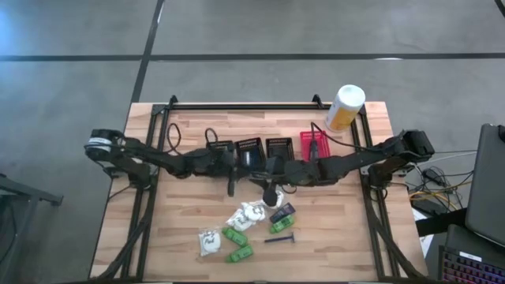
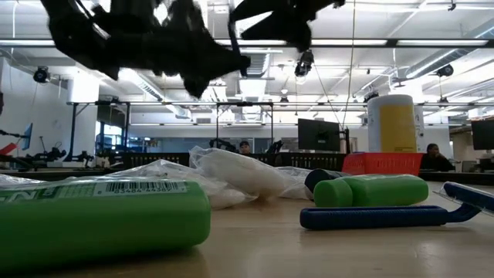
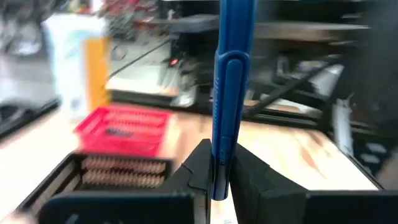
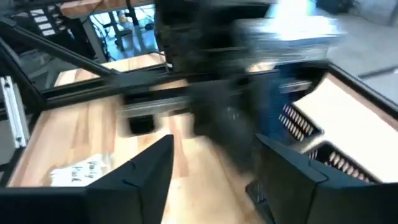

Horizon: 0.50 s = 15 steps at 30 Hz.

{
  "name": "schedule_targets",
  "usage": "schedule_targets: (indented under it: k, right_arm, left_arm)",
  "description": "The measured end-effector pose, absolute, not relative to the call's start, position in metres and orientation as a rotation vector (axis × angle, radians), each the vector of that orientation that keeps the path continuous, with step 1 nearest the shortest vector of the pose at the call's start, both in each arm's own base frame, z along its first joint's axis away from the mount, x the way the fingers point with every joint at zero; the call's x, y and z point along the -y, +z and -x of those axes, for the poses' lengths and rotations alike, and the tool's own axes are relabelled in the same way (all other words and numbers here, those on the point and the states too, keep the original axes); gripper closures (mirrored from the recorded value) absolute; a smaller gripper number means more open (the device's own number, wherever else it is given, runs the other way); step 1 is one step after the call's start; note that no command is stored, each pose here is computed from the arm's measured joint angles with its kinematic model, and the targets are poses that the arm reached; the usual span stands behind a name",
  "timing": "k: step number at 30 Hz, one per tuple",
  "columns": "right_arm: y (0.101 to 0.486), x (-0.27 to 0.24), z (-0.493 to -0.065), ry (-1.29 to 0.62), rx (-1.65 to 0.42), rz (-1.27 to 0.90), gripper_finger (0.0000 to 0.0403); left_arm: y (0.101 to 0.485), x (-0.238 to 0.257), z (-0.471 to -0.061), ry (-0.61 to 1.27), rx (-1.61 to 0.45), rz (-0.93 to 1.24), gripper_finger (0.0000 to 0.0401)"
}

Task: Pick & Place Travel size toiletries
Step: Put the right blue razor into the middle black bin

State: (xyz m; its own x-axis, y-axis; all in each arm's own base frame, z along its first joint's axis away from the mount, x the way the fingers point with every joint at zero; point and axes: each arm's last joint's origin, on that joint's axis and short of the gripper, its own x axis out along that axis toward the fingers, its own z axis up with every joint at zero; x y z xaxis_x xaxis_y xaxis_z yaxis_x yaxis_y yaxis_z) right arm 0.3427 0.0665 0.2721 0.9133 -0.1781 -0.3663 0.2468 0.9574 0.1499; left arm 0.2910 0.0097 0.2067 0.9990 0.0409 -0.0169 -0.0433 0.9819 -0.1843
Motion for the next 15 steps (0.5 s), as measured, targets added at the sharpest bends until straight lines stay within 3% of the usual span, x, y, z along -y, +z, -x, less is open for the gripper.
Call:
schedule_targets:
  k: [15]
  right_arm:
    - [0.285,-0.059,-0.299,-0.466,-0.476,-0.298,0.0128]
  left_arm:
    - [0.195,-0.088,-0.279,0.233,-0.046,0.571,0.0366]
